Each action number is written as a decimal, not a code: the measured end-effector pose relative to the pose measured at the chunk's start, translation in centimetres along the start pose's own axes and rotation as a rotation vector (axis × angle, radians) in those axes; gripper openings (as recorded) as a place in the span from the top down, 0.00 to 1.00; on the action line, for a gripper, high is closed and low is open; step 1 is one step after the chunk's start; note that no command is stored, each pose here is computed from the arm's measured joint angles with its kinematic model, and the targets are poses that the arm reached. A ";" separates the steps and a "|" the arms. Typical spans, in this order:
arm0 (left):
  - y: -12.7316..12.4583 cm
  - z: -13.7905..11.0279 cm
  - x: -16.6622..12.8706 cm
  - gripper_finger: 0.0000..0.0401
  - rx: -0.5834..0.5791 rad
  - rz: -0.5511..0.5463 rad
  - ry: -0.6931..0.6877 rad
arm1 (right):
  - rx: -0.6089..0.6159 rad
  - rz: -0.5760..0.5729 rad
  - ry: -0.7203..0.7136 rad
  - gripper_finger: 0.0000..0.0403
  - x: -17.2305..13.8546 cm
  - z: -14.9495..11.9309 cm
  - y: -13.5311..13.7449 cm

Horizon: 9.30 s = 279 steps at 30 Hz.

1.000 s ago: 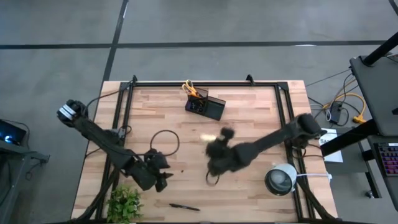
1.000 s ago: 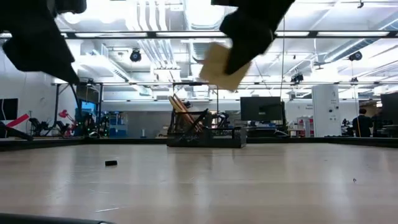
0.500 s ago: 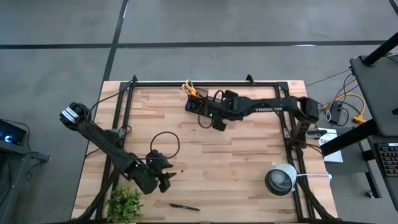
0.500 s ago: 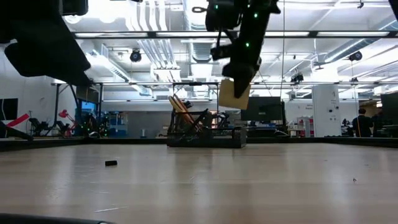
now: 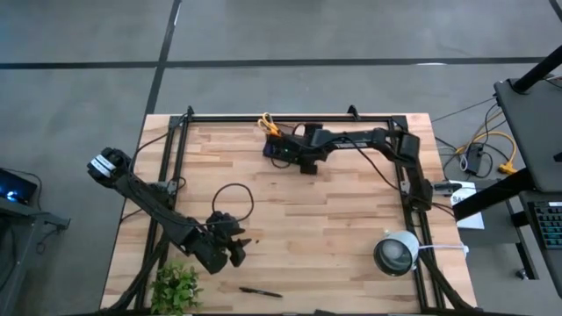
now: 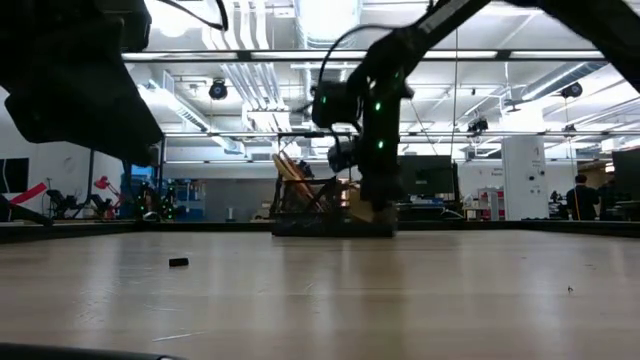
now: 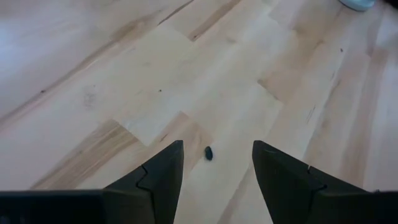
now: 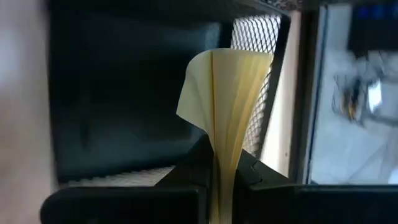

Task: Pick and place office supplies into organizer
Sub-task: Put the yellow sticky note into the desk organizer, then put the black pen into the desk organizer, then return to Home Position

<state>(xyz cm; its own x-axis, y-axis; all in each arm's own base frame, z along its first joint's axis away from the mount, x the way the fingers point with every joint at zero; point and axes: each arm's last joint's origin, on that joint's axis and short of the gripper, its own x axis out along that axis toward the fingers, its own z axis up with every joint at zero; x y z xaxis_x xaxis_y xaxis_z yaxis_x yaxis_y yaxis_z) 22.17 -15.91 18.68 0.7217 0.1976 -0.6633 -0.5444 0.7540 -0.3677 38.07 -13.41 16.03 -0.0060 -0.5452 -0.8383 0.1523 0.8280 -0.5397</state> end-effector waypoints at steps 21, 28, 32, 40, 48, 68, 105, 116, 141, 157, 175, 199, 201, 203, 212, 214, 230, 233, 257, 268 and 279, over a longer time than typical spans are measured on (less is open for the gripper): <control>0.4 0.4 0.5 0.56 -0.025 0.022 -0.012 | 0.118 0.077 -0.022 0.60 -0.3 1.4 0.0; 0.3 0.4 0.5 0.56 -0.029 0.010 0.004 | -0.090 0.168 0.090 0.47 -3.3 -0.2 2.4; 0.2 0.2 0.4 0.56 -0.016 -0.009 0.058 | -0.171 0.480 -0.008 0.45 -7.8 -0.7 5.3; -2.2 -1.5 -1.1 0.56 0.293 -0.324 0.222 | -0.411 0.664 -0.343 0.45 -17.1 -1.8 16.8; -3.9 -5.5 -2.4 0.56 0.527 -0.476 0.276 | -0.153 0.648 -0.463 0.45 -20.6 -3.0 22.4; -8.6 -9.5 3.1 0.60 0.704 -0.187 0.367 | 0.128 0.645 -0.470 0.45 -21.9 -4.0 24.6; 6.1 20.9 -1.8 1.00 1.257 0.542 0.248 | 0.344 0.015 -0.408 0.46 -21.9 -11.1 21.3; 11.0 28.7 1.8 1.00 1.760 0.916 0.725 | 0.424 0.015 -0.362 0.46 -20.4 -11.3 21.1; 11.0 30.0 13.5 1.00 1.996 0.786 0.805 | 0.416 0.017 -0.365 0.46 -20.1 -10.7 20.9; 10.5 30.4 14.8 0.74 1.801 0.858 0.571 | 0.394 0.000 -0.338 0.46 -19.1 -11.3 21.1; 3.3 22.9 -3.5 0.43 0.802 0.056 0.227 | 0.211 0.340 -0.456 0.48 -21.8 -6.1 16.9; 13.5 10.5 -9.4 0.60 -0.040 -0.516 -0.602 | 0.980 0.530 -0.796 0.60 -19.0 -26.8 -1.9; 13.7 10.0 -9.0 0.60 0.118 -0.555 -0.711 | 0.907 0.475 -0.897 0.60 -19.6 -27.6 -2.5; 14.0 9.4 -8.6 0.60 0.234 -0.560 -0.813 | 0.895 0.442 -0.933 0.60 -19.4 -28.4 -2.7; 17.1 5.6 -5.9 0.60 0.135 -0.582 -0.850 | 0.876 0.742 -1.274 0.62 -14.9 -28.5 0.9; 17.3 5.4 -5.9 0.60 0.144 -0.576 -0.841 | 0.877 0.781 -1.399 0.62 -13.9 -28.6 1.6; 18.4 4.4 -5.9 0.60 0.070 -0.609 -0.732 | 0.857 0.772 -1.233 0.62 -8.1 -30.0 5.2; 18.4 4.1 -5.4 0.60 0.047 -0.593 -0.674 | 0.833 0.754 -1.148 0.61 -7.4 -30.0 5.6; 18.2 3.7 -3.8 0.60 0.086 -0.510 -0.559 | 0.796 0.811 -1.195 0.61 -8.4 -30.1 5.6; 18.2 3.6 -3.6 0.60 0.090 -0.500 -0.545 | 0.789 0.806 -1.174 0.63 -8.3 -30.0 5.7; 18.2 3.6 -3.6 0.60 0.091 -0.499 -0.544 | 0.788 0.806 -1.172 0.64 -8.3 -30.0 5.7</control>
<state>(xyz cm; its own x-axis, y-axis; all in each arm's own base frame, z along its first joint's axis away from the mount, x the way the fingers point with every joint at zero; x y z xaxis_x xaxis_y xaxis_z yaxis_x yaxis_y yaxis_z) 11.20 -0.64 16.69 0.9966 0.0823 -0.0065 -0.0757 0.8793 -0.4702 9.35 -0.19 17.56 0.9798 -0.1282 -0.1533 0.1861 0.8650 0.4660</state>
